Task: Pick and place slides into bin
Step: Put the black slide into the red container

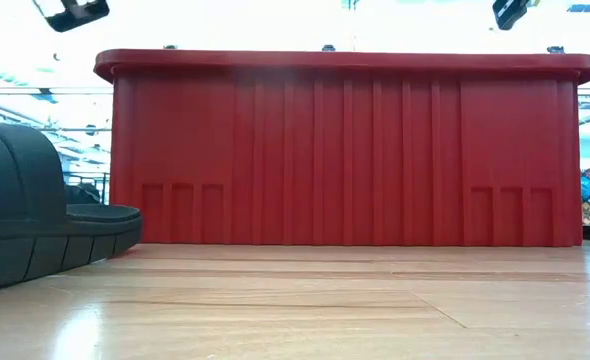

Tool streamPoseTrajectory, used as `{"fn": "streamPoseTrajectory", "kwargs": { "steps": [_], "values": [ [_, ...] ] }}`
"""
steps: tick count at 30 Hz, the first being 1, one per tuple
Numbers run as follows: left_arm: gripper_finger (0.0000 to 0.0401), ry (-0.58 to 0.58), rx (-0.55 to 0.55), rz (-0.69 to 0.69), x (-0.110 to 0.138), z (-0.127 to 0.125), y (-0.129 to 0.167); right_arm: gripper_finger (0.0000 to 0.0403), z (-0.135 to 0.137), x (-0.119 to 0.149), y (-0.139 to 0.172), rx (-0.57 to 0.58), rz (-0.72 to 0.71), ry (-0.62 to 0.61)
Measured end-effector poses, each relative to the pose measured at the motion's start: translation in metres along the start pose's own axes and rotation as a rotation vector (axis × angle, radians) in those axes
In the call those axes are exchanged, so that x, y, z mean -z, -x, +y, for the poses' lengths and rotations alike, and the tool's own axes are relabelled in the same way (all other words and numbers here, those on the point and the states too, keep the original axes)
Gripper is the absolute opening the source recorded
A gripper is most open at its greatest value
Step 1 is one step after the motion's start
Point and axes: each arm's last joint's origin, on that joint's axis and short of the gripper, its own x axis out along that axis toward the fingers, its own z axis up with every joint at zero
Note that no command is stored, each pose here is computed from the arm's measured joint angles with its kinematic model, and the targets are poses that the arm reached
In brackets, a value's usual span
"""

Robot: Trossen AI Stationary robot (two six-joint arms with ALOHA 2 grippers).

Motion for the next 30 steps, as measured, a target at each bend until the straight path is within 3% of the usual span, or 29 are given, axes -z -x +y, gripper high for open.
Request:
{"fn": "streamPoseTrajectory", "kwargs": {
  "steps": [3, 10, 15, 22, 27, 30],
  "values": [
    [0.0013, 0.010, 0.017, 0.136, 0.012, -0.001, -0.009, 0.0000, 0.000, 0.000, 0.000, -0.005, 0.002, -0.057],
    [0.0068, -0.037, -0.197, 0.341, 0.039, 0.014, -0.027, 0.0000, 0.000, 0.000, 0.000, -0.004, 0.002, -0.073],
    [0.0133, -0.110, -0.140, 0.338, 0.037, 0.014, -0.040, 0.0000, 0.000, 0.000, 0.000, -0.004, 0.002, -0.081],
    [0.0226, -0.123, -0.073, 0.412, 0.042, 0.016, -0.060, 0.0000, 0.000, 0.000, 0.000, -0.004, 0.003, -0.107],
    [0.0259, -0.080, -0.083, 0.488, 0.048, 0.026, -0.077, 0.0000, 0.000, 0.001, 0.000, -0.003, 0.006, -0.123],
    [0.0263, -0.076, -0.013, 0.522, 0.048, 0.030, -0.089, 0.0000, 0.000, 0.001, 0.000, -0.002, 0.010, -0.141]
  ]
}}
